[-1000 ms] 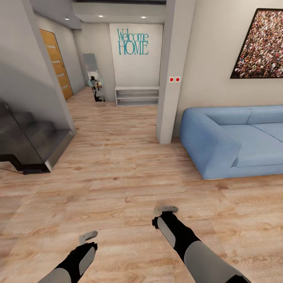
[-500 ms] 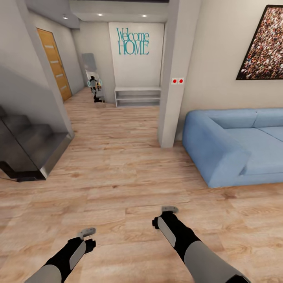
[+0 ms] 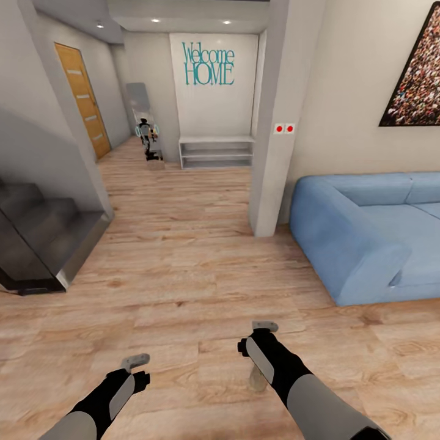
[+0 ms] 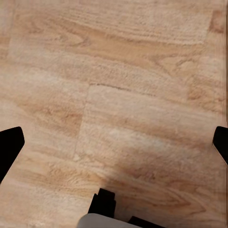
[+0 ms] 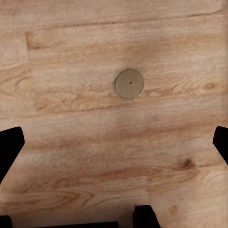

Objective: Place each of the two pumpkins and all three candles from the living room inside a cabinet in the living room (use any cabinet), then make sure every cabinet is closed, and position the cauldron so it is next to a table in the living room.

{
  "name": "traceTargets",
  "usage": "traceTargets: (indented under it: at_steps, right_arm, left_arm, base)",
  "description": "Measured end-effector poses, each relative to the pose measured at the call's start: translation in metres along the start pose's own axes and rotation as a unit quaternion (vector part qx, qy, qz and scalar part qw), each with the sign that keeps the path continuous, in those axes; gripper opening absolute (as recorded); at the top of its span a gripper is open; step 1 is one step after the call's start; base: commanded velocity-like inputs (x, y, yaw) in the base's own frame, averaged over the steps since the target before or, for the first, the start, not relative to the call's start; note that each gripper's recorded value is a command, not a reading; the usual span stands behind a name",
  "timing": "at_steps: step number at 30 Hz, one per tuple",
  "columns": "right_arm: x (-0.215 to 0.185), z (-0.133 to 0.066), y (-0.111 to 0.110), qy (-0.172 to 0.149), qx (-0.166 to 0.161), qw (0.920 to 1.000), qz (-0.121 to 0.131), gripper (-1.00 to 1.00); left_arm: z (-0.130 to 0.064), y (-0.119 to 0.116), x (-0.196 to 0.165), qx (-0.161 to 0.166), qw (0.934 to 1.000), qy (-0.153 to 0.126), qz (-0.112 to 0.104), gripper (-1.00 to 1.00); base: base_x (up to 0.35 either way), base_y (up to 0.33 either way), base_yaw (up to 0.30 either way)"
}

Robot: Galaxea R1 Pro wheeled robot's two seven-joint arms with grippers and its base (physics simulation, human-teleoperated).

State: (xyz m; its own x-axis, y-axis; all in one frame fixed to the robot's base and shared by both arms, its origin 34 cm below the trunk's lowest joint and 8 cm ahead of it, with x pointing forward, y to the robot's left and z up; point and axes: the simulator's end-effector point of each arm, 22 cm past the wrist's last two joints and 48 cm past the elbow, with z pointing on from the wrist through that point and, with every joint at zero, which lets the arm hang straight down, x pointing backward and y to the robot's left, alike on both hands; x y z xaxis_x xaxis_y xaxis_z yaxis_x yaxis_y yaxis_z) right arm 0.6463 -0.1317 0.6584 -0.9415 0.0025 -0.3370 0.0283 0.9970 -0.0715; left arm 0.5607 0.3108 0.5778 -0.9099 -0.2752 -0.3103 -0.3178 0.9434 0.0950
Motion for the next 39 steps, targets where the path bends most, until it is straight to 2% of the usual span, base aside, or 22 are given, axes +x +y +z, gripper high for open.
traceTargets:
  at_steps: [6, 20, 39]
  right_arm:
    - [0.001, 0.002, -0.004, 0.002, 0.003, 1.0, 0.0, 1.0]
    - [0.002, 0.003, -0.007, 0.003, 0.005, 1.0, 0.001, 1.0]
    - [0.007, 0.029, -0.007, -0.001, 0.007, 1.0, 0.001, 1.0]
  left_arm:
    - [0.0, -0.001, 0.0, 0.0, 1.0, 0.0, 0.0, 1.0]
    - [-0.003, -0.018, 0.002, 0.012, 0.9999, 0.0, 0.0, 1.0]
    - [0.023, -0.023, 0.008, 0.015, 0.9999, 0.0, 0.0, 1.0]
  base:
    - [0.191, 0.001, 0.0]
    - [0.009, 0.0, 0.0]
    - [0.0, 0.0, 0.0]
